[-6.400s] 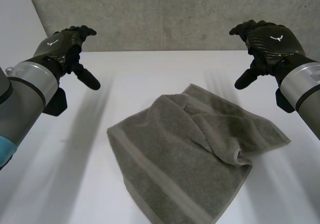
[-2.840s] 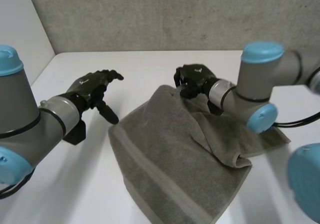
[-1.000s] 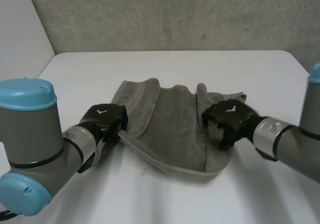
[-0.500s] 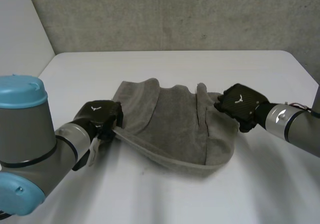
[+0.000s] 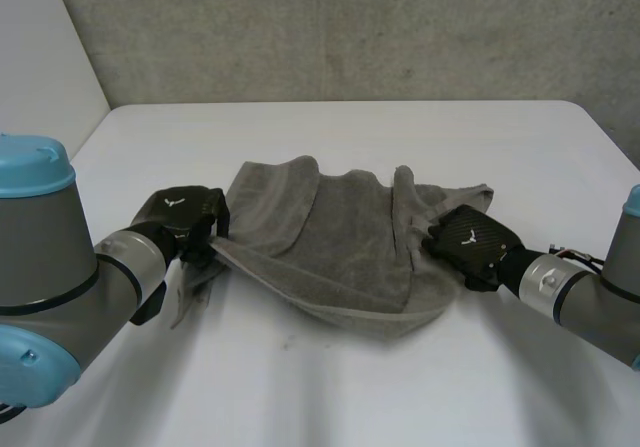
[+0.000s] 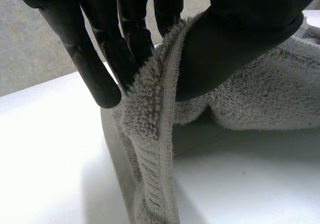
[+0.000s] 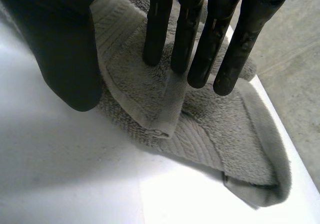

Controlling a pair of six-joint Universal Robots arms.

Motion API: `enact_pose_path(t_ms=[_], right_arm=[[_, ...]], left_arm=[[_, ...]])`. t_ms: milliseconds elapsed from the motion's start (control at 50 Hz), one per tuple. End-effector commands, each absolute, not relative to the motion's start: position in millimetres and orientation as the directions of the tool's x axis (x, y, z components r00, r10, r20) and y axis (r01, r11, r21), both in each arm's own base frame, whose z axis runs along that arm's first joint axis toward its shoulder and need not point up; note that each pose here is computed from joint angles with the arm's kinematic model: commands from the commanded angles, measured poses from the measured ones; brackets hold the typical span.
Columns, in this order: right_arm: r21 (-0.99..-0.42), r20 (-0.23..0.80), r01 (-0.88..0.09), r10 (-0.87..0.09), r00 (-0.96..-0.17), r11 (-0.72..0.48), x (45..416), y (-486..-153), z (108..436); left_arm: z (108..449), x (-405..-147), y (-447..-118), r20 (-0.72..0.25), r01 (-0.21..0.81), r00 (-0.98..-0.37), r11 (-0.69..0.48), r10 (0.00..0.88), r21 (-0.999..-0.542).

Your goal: Fold the towel.

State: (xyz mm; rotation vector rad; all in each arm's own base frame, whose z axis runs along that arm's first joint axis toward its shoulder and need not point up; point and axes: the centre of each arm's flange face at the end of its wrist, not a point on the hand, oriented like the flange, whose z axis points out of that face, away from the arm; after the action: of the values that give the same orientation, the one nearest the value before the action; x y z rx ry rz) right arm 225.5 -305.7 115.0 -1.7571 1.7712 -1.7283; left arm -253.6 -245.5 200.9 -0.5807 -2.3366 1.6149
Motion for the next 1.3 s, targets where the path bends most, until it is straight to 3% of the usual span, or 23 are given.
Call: enact_pose_path(t_ms=[20,160,320,480,580,800,920,960,980,1020,1080,1120,1200,1240,1260,1280,1300], right_arm=[[-0.724,0.589,-0.614,-0.745,-0.315,-0.313,231.6,-311.2,105.1],[-0.729,0.601,-0.605,-0.723,-0.341,-0.320,234.5,-318.0,118.5],[-0.774,0.584,-0.568,-0.663,-0.468,-0.280,226.0,-320.4,175.1],[-0.785,0.487,-0.608,-0.726,-0.486,-0.119,216.7,-299.8,191.1],[-0.770,0.443,-0.638,-0.708,-0.550,0.014,188.5,-306.5,195.1],[-0.780,0.365,-0.615,-0.715,-0.596,0.114,183.2,-296.1,202.3],[-0.745,0.287,-0.635,-0.760,-0.584,0.207,182.4,-275.0,214.5],[-0.686,0.273,-0.690,-0.798,-0.537,0.230,182.2,-260.4,219.3],[-0.686,0.273,-0.691,-0.798,-0.537,0.230,182.2,-260.4,219.3],[-0.597,0.298,-0.773,-0.836,-0.461,0.213,177.9,-252.2,218.0],[-0.564,0.336,-0.804,-0.838,-0.430,0.187,175.9,-253.3,220.0],[-0.539,0.433,-0.830,-0.798,-0.419,0.143,176.4,-275.6,222.4],[-0.568,0.528,-0.821,-0.738,-0.419,0.059,193.1,-298.9,230.0],[-0.613,0.646,-0.786,-0.624,-0.440,-0.081,213.7,-320.8,258.3],[-0.614,0.647,-0.785,-0.623,-0.440,-0.082,213.8,-320.9,258.4],[-0.635,0.701,-0.754,-0.538,-0.469,-0.170,223.9,-332.9,278.2],[-0.635,0.701,-0.753,-0.537,-0.469,-0.171,224.0,-333.1,278.4]], left_arm=[[200.5,-253.2,-245.6,-0.026,0.184,-0.892,0.311,0.450,-0.932],[198.9,-253.1,-244.1,-0.025,0.187,-0.892,0.316,0.452,-0.930],[190.7,-253.1,-243.0,-0.027,0.200,-0.890,0.337,0.455,-0.920],[175.4,-254.2,-246.8,-0.026,0.213,-0.890,0.365,0.455,-0.906],[164.4,-255.6,-249.0,-0.027,0.222,-0.890,0.380,0.456,-0.898],[139.1,-254.3,-249.3,-0.095,0.320,-0.868,0.403,0.488,-0.858],[135.7,-253.4,-249.5,-0.139,0.371,-0.851,0.393,0.506,-0.842],[142.6,-254.0,-250.2,-0.164,0.390,-0.840,0.365,0.517,-0.845],[142.6,-254.0,-250.2,-0.164,0.390,-0.840,0.365,0.517,-0.845],[162.1,-254.3,-251.9,-0.238,0.437,-0.812,0.285,0.533,-0.853],[173.8,-255.0,-256.2,-0.291,0.469,-0.792,0.229,0.536,-0.853],[192.1,-260.9,-270.0,-0.394,0.525,-0.751,0.116,0.531,-0.843],[209.4,-268.6,-289.3,-0.479,0.562,-0.720,0.016,0.502,-0.827],[224.6,-273.7,-301.9,-0.512,0.561,-0.718,-0.043,0.472,-0.827],[241.8,-278.8,-315.3,-0.533,0.550,-0.726,-0.099,0.434,-0.829],[264.5,-284.1,-329.3,-0.550,0.532,-0.743,-0.162,0.381,-0.831],[264.7,-284.1,-329.4,-0.550,0.532,-0.744,-0.163,0.380,-0.831]])
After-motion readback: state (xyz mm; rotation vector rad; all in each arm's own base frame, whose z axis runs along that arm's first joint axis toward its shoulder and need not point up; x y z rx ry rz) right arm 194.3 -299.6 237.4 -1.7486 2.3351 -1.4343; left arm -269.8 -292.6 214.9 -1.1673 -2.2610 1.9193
